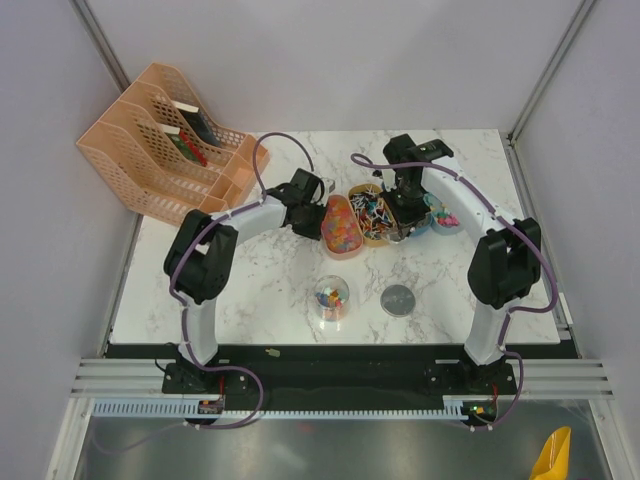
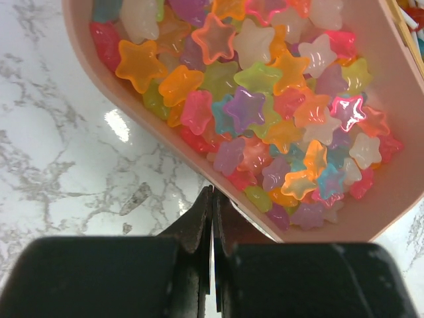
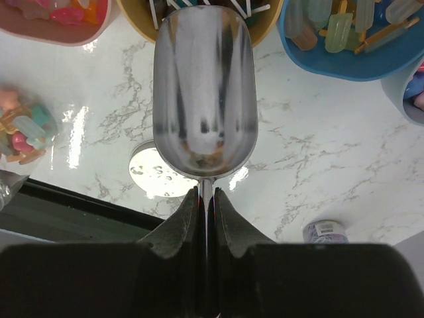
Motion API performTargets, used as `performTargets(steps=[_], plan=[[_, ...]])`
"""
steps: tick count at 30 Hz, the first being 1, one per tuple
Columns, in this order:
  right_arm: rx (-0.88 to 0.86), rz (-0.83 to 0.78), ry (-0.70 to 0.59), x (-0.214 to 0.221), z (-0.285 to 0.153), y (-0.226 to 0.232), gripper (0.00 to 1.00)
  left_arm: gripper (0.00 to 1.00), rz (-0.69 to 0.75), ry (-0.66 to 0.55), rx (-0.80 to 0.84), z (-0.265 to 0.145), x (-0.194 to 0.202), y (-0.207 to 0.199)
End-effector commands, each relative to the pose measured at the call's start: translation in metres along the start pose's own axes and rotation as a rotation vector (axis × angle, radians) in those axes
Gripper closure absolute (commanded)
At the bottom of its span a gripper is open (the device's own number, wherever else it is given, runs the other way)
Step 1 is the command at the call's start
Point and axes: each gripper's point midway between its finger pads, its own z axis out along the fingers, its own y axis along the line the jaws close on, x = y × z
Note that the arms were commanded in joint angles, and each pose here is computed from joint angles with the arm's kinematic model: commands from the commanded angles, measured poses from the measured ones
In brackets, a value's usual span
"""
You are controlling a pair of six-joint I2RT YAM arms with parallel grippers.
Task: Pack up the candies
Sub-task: Move the storage box to the center of the board.
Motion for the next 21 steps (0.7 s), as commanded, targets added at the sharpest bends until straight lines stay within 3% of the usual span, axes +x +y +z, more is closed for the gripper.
performTargets(steps=[1, 8, 21], plan=[[0.076, -0.002, -0.038, 0.0, -0.012, -0.015, 1.0, 0.96, 0.027, -0.055, 0.071, -0.003, -0.02, -0.019], [0.085, 0.001, -0.003, -0.002, -0.002, -0.02, 1.0, 0.87, 0.036, -0.055, 0.067, -0.015, -0.011, -0.018], [0.066, -0.051, 0.06, -0.024, 0.034, -0.011, 1.0, 0.86, 0.017, -0.07, 0.066, -0.021, -0.006, -0.018]])
